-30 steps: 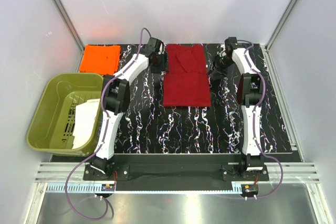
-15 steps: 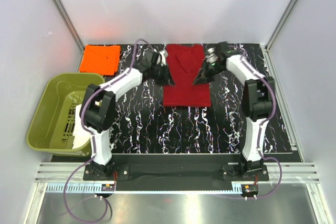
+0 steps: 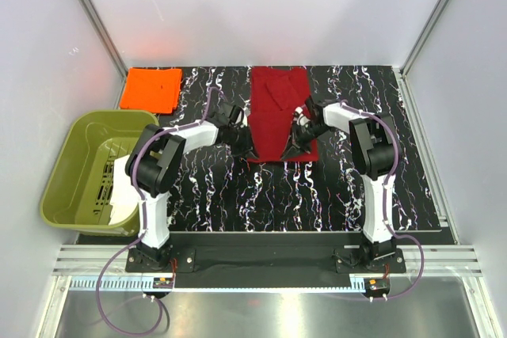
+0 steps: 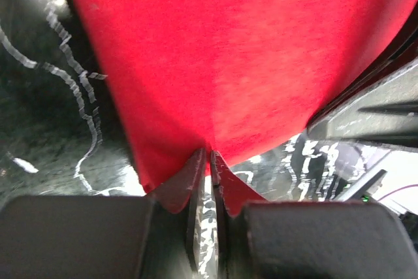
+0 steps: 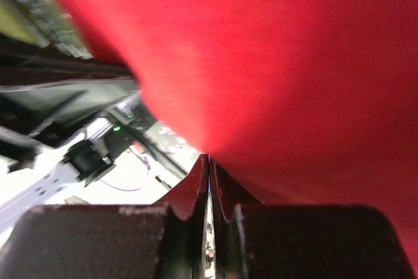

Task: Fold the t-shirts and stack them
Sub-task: Fold the tshirt

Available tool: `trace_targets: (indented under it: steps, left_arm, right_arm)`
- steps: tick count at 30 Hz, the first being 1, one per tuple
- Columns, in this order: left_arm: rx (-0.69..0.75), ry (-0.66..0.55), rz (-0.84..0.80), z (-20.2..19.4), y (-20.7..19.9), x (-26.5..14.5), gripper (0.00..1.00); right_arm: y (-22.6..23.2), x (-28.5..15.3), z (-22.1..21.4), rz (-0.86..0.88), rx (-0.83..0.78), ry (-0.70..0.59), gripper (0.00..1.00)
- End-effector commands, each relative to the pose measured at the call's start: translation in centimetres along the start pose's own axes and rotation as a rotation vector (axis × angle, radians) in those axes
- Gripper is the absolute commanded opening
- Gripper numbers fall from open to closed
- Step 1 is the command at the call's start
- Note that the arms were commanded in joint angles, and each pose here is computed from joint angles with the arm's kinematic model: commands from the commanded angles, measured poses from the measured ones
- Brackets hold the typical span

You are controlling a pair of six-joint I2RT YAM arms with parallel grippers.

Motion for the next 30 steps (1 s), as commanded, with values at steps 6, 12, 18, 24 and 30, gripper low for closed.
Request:
trace_targets:
  steps: [6,12,18,24,30]
  left_arm:
    - [0.043,0.032,0.094,-2.1,3.0,1.2,0.10]
    - [0.097,0.050,0.146,-3.1,3.4,0.0,0.09]
    - [0.153,0.014,0.148,-2.3,1.4,-3.1,0.14]
    - [0.180,-0.044,0.078,-0.5,-2.1,-5.6,0.38]
    - [0.117,-0.012,0.025,-2.0,-1.2,-2.9,0.34]
  right_arm:
    - [-6.3,0.4,1.3,-0.098,0.061,-0.111,0.05]
    - [-8.6,-2.9,0.5,-0.106,0.152,-0.176,0.09]
    - [-6.8,-6.0,-1.2,-0.101,0.113,-0.226,0.19]
    - [-5.1,-7.5,-1.2,-0.081,0.091,-0.255,0.26]
    - [-6.4,-5.6,-0.2,-0.078,0.129,-0.230,0.27]
Point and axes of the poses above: each gripper's point midway between its finger pads, its own x axis out along the fingers, its own y axis along the line the jaws close on, z = x × y, the point moved 4 cm from there along -x, back along the fingers, and after that the axes turned 11 degrees about x, right-handed, at the moved point
